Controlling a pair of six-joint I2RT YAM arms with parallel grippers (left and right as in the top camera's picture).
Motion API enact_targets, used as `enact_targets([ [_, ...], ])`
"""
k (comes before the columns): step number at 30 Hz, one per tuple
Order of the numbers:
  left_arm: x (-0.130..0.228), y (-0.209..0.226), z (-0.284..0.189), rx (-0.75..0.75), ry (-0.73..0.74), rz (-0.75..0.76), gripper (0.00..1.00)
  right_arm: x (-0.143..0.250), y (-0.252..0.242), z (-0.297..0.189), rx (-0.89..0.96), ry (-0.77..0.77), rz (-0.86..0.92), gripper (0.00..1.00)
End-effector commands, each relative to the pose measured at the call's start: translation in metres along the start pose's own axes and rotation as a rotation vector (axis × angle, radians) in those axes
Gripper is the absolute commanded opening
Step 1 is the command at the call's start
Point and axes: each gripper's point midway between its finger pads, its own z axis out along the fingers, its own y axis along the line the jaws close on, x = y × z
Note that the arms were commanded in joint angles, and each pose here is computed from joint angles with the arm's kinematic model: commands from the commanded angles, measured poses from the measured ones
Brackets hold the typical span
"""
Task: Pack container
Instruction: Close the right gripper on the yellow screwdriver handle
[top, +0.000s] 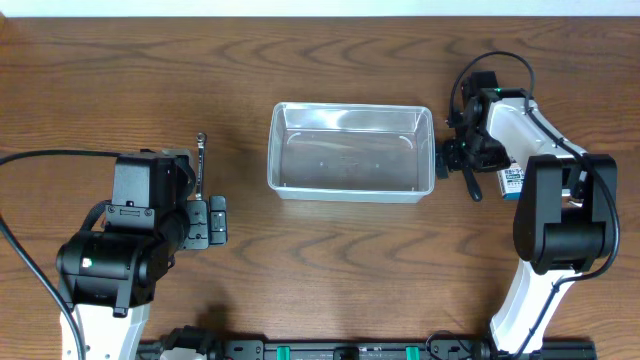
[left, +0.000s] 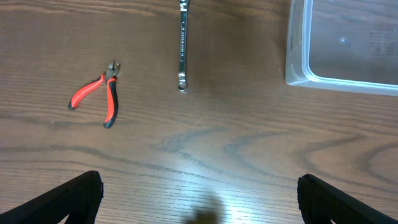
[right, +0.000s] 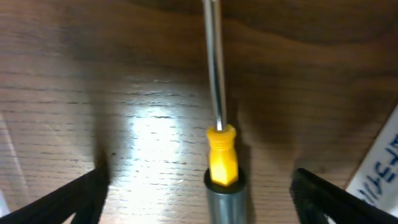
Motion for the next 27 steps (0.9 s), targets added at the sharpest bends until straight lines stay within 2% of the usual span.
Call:
enact_targets([
  [1,-0.0053,0.0014,-0.0049,-0.009,-0.017,-0.008,0.98,0.007,0.0012,0.0174,-0.013,0.05,-0.009,0.84],
  [11,-0.0051,0.0014,-0.0049,-0.009,-0.017,-0.008,0.98,0.0077,0.0042,0.0174,-0.03,0.052,-0.008,0.57],
  [20,-0.0052,0.0014,-0.0049,-0.009,-0.017,-0.008,0.98,0.0075,0.0042,0.0173,-0.03,0.051,-0.008,0.43],
  [27,-0.0051,0.0014,-0.0049,-0.009,-0.017,-0.008,0.98,0.0066,0.0042,0.0174,-0.03,0.048,-0.008,0.27],
])
